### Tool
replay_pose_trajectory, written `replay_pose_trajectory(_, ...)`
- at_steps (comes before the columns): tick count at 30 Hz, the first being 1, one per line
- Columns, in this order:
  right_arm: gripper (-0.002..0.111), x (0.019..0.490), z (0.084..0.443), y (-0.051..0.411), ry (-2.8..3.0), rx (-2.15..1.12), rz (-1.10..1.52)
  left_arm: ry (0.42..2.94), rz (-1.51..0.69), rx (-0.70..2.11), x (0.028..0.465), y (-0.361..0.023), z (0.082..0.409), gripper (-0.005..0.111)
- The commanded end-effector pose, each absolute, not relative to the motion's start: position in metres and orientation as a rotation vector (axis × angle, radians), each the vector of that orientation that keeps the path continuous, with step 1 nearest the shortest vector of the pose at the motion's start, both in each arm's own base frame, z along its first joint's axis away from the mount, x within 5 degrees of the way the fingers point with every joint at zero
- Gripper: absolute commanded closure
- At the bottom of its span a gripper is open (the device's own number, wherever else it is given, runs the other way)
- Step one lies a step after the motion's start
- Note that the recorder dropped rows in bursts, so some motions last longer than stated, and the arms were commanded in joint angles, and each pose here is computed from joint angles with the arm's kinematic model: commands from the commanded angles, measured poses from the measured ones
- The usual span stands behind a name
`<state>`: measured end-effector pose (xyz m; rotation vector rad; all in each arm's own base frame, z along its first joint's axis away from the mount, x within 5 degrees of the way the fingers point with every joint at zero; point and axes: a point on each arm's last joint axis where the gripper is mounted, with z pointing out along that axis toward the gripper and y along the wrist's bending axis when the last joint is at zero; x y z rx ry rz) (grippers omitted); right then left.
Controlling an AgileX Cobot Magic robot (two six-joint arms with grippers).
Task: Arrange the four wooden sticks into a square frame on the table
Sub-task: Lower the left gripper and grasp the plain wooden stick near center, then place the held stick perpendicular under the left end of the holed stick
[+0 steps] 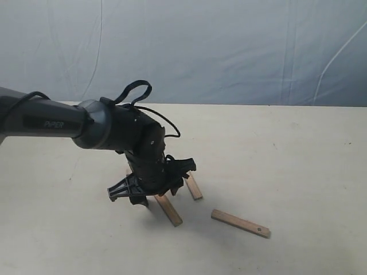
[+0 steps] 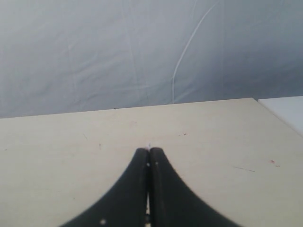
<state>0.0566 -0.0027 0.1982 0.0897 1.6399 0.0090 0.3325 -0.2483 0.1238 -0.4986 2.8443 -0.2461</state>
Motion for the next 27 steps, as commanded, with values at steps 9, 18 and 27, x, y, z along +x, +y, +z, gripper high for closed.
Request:
replay_pose_trajectory(9,0.109,0.056,0.2,-0.003,1.626,0.089,0.014,2.886,-0.137,-0.389,0.332,-0.246,0.108,0.101)
replay_pose_trajectory(18,0.109,0.056,0.2,-0.003,1.628,0.089,0.014,2.806,-0.092,-0.277,0.338,-0.22,0.168,0.106)
replay_pose_trajectory(27,0.109,0.056,0.2,-0.003,1.628,0.089,0.014,2.784,-0.146,-0.208,0.358,-0.193,0.174,0.106)
